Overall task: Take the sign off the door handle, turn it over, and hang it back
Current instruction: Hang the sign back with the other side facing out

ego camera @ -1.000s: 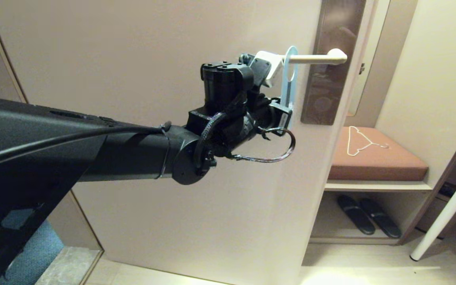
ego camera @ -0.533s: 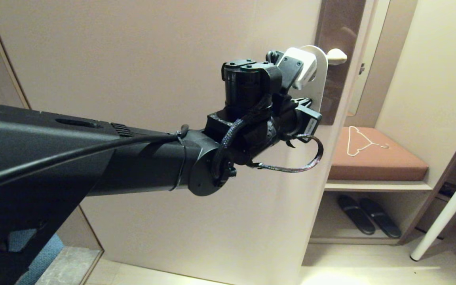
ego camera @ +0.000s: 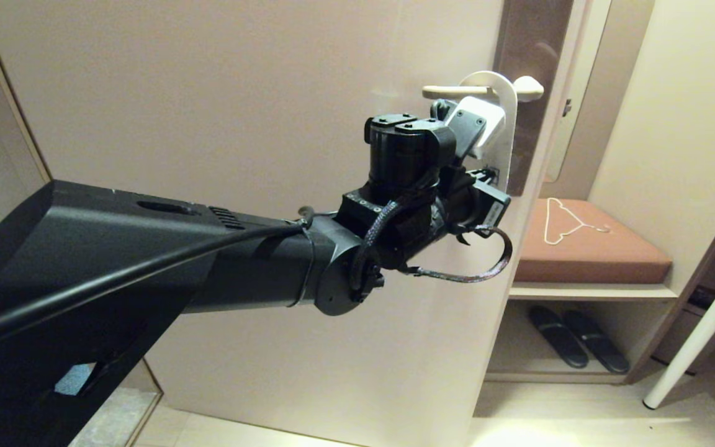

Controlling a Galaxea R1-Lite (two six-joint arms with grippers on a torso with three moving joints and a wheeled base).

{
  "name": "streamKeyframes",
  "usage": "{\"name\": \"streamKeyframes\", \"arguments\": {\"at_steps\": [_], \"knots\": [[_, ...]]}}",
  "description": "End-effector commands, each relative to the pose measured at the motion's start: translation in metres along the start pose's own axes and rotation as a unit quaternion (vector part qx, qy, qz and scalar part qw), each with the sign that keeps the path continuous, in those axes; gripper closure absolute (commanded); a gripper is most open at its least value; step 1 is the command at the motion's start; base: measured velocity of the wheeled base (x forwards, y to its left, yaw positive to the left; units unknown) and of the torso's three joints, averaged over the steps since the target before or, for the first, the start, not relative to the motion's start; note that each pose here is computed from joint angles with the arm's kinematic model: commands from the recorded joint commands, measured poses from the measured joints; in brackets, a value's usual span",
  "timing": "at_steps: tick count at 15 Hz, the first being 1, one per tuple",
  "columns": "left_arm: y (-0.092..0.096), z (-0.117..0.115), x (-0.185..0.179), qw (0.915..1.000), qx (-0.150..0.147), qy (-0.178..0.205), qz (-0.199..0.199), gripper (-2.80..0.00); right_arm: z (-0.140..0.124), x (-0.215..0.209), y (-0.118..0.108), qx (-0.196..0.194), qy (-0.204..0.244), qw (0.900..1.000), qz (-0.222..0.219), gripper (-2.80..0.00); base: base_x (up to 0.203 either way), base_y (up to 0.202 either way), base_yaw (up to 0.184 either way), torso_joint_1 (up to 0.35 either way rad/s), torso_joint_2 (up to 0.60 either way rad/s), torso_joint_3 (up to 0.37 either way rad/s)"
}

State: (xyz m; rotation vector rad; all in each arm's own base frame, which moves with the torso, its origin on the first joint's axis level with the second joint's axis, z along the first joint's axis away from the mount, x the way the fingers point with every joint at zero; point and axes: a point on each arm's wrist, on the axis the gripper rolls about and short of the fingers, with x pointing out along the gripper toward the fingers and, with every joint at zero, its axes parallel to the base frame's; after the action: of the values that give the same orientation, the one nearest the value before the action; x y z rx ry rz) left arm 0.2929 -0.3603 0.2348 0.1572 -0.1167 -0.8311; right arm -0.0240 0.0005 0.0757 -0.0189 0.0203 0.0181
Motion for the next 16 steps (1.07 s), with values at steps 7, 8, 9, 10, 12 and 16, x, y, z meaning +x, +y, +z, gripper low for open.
{"name": "streamKeyframes", "arguments": {"at_steps": [7,8,9,10,12,16], "knots": [[0.026,-0.005,0.002,0.9996,0.002,0.003,0.029,0.00,0.000,0.000,0.000,0.000,0.001,1.000,0.000,0.00,0.000,0.000,0.000,0.000,0.00,0.000],[0.028,-0.002,0.002,0.9995,0.001,-0.003,0.031,0.00,0.000,0.000,0.000,0.000,0.001,1.000,0.000,0.00,0.000,0.000,0.000,0.000,0.00,0.000],[0.029,0.002,0.002,0.9995,0.001,-0.008,0.032,0.00,0.000,0.000,0.000,0.000,0.001,1.000,0.000,0.00,0.000,0.000,0.000,0.000,0.00,0.000],[0.029,0.007,0.003,0.9994,0.001,-0.012,0.033,0.00,0.000,0.000,0.000,0.000,0.001,1.000,0.000,0.00,0.000,0.000,0.000,0.000,0.00,0.000],[0.031,0.014,0.006,0.9993,0.001,-0.015,0.033,0.00,0.000,0.000,0.000,0.000,0.001,1.000,0.000,0.00,0.000,0.000,0.000,0.000,0.00,0.000],[0.018,0.017,0.008,0.9997,0.000,-0.018,0.019,0.00,0.000,0.000,0.000,0.000,0.001,1.000,0.000,0.00,0.000,0.000,0.000,0.000,0.00,0.000]]}}
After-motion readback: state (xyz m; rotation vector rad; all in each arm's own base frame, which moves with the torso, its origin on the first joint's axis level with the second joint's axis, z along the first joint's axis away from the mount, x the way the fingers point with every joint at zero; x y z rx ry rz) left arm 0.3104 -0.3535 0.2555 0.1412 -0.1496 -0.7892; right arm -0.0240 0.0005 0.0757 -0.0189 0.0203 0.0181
